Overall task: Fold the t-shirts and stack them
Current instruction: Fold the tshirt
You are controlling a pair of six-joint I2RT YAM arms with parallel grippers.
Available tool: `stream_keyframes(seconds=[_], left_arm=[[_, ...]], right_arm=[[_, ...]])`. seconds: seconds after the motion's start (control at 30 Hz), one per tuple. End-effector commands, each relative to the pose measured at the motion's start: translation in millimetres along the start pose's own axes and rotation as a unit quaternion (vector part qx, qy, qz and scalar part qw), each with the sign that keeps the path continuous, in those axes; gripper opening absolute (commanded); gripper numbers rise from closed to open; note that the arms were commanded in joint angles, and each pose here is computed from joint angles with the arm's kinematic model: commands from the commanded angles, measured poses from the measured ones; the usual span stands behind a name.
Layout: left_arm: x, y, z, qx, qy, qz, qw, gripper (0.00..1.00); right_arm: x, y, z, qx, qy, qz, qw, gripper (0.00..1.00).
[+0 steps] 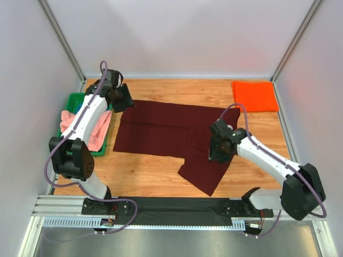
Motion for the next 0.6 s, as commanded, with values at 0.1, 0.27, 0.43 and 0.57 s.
stream_keyframes(seconds=[0.1, 0.27, 0.43, 0.57], left_arm=[[20, 25, 32, 0.007, 0.038, -0.060, 0.997, 0.57], [35, 21, 34, -0.008, 0.041, -0.040, 0.998, 0.61], [44, 11, 47, 0.031, 0.022, 0.018, 0.999, 0.74], [48, 13, 49, 0.039, 0.026, 0.014, 0.999, 0.72]], right_arm=[[-6, 20, 91, 0.141, 0.018, -0.079, 0.987, 0.50], [-16, 14, 129, 0.190, 0.016, -0.102, 0.976, 0.51], [-22, 16, 132, 0.226, -0.009, -0.101, 0.969, 0.51], [-29, 12, 137, 0.228, 0.000, -0.090, 0.970, 0.50]])
Point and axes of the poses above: each gripper's point midway between its finger pads, its own x axis back along the fingers, its own y axis along the line the jaws close on, z = x × y, the point moved 2 cm from there along x, back along the fingers, and after that the axes turned 6 degrees about -x, right-handed, at the moved point
